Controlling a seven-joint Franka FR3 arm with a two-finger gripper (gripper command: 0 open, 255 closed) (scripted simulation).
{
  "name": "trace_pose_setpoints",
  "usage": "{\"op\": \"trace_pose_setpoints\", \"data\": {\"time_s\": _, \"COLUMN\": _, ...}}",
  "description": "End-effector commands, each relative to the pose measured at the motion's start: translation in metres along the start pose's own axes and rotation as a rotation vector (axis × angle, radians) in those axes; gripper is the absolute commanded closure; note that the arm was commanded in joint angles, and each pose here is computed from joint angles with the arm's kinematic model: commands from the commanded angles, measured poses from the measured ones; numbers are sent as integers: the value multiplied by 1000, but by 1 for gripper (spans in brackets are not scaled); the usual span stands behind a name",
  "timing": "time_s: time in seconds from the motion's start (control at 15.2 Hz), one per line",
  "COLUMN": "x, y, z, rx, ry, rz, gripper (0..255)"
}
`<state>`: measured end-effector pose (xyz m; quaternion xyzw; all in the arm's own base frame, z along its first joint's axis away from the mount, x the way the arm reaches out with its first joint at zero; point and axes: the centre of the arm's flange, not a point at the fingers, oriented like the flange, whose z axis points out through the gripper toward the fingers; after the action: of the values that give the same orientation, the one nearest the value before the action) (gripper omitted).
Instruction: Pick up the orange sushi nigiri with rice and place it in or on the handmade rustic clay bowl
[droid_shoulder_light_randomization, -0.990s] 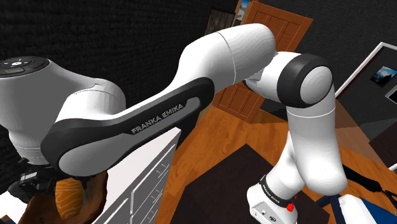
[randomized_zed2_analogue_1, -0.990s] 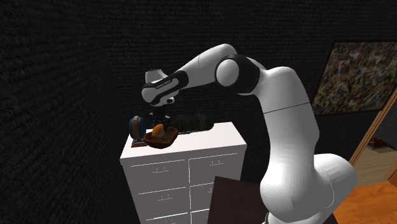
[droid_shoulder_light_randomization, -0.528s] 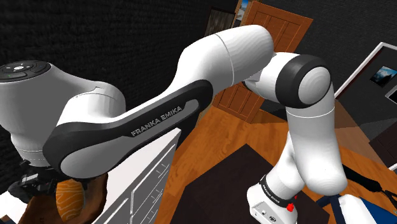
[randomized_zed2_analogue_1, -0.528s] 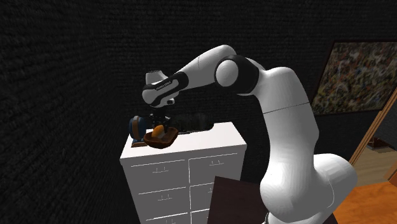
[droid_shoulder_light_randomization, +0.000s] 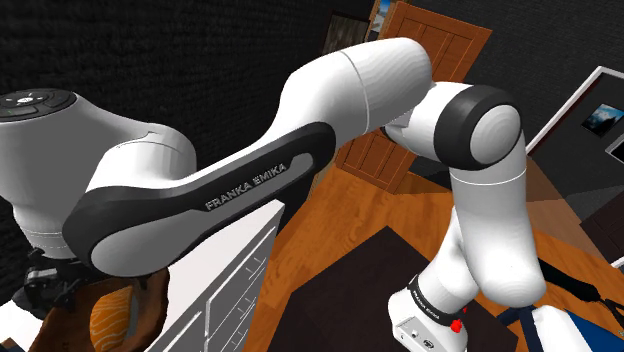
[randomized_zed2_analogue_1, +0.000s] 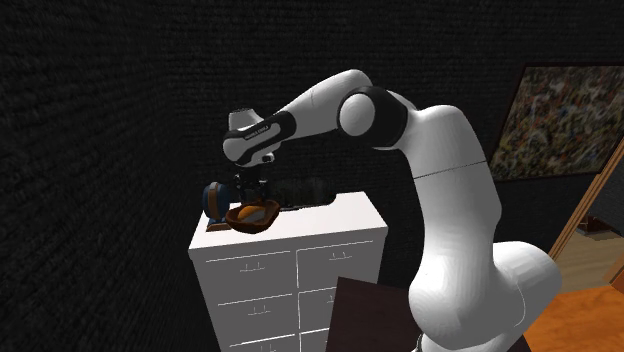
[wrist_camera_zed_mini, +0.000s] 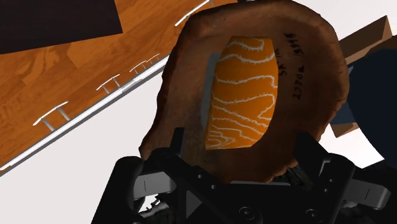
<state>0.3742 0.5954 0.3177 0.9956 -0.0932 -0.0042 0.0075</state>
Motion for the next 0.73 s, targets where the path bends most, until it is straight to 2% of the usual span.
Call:
{"op": "trace_pose_setpoints", "data": {"time_s": 0.0, "x": -1, "y": 1, "z": -20, "rx": 0, "ry": 0, "rz": 0, "gripper": 0}}
{"op": "trace_pose_setpoints", "data": {"time_s": 0.13, "x": -1, "y": 1, "z": -44, "rx": 0, "ry": 0, "rz": 0, "gripper": 0}}
{"op": "trace_pose_setpoints", "data": {"time_s": 0.66, "x": -1, "y": 1, "z": -44, "rx": 0, "ry": 0, "rz": 0, "gripper": 0}}
